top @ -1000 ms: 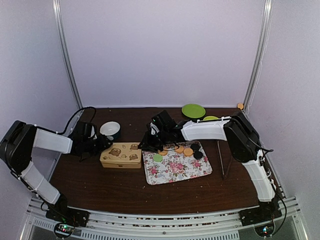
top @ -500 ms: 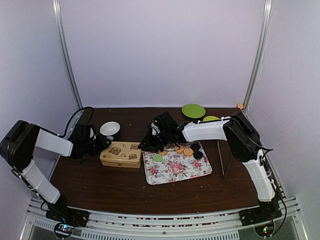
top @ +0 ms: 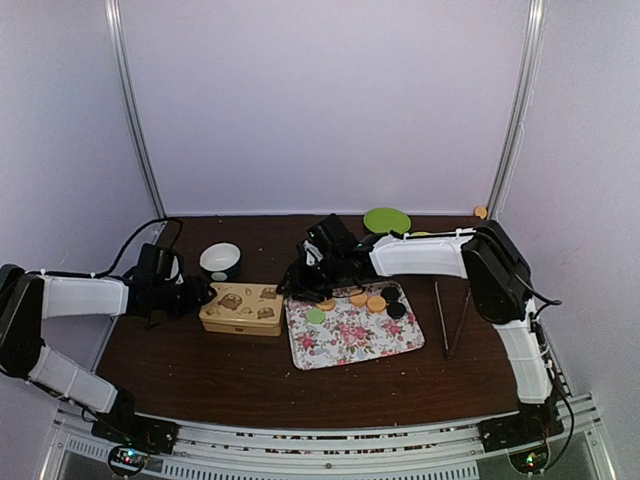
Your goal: Pack the cookies
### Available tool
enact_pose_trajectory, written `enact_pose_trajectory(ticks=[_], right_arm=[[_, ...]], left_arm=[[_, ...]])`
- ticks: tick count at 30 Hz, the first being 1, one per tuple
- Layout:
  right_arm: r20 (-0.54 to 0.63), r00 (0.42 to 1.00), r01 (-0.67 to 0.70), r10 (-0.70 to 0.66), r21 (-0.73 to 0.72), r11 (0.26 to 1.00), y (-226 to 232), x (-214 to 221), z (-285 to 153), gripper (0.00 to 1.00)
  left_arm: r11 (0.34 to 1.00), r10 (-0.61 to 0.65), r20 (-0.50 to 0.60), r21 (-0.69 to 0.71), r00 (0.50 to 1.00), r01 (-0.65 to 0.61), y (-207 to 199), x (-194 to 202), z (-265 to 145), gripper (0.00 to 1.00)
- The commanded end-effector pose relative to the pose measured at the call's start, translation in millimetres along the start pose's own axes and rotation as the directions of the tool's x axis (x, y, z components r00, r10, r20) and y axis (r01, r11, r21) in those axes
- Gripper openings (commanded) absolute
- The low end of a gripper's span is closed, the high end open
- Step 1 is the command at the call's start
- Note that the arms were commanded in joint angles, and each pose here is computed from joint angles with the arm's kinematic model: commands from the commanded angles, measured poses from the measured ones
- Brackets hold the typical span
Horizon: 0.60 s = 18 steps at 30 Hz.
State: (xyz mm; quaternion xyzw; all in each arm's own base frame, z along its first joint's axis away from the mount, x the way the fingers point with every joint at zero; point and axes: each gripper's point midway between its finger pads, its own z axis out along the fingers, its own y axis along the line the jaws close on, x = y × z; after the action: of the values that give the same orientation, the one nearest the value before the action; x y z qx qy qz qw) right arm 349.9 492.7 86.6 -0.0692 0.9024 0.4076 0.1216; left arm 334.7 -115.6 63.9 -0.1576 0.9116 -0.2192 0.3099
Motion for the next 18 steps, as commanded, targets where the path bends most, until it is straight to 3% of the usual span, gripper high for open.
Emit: enact_pose_trajectory(ticks=[1,13,18], right_arm=[[0.01,0.998,0.063,-0.062,-0.023,0.998,27,8,-17,0.45],[-0.05,0.998,0.036,-0.036,0.008,0.999,2,39,5,0.44],[0.057,0.99,0.129,-0.128,-0.001,0.992,25,19,-31,0.47]], left_arm=[[1.0,0.028,0.008,0.003,1.0,-0.028,-3,-1,-11,0.66],[1.0,0.013,-0.038,-0.006,0.999,-0.014,10,20,-2,0.65],[0.996,0.091,0.031,-0.024,0.995,-0.091,-5,-3,-37,0.69]])
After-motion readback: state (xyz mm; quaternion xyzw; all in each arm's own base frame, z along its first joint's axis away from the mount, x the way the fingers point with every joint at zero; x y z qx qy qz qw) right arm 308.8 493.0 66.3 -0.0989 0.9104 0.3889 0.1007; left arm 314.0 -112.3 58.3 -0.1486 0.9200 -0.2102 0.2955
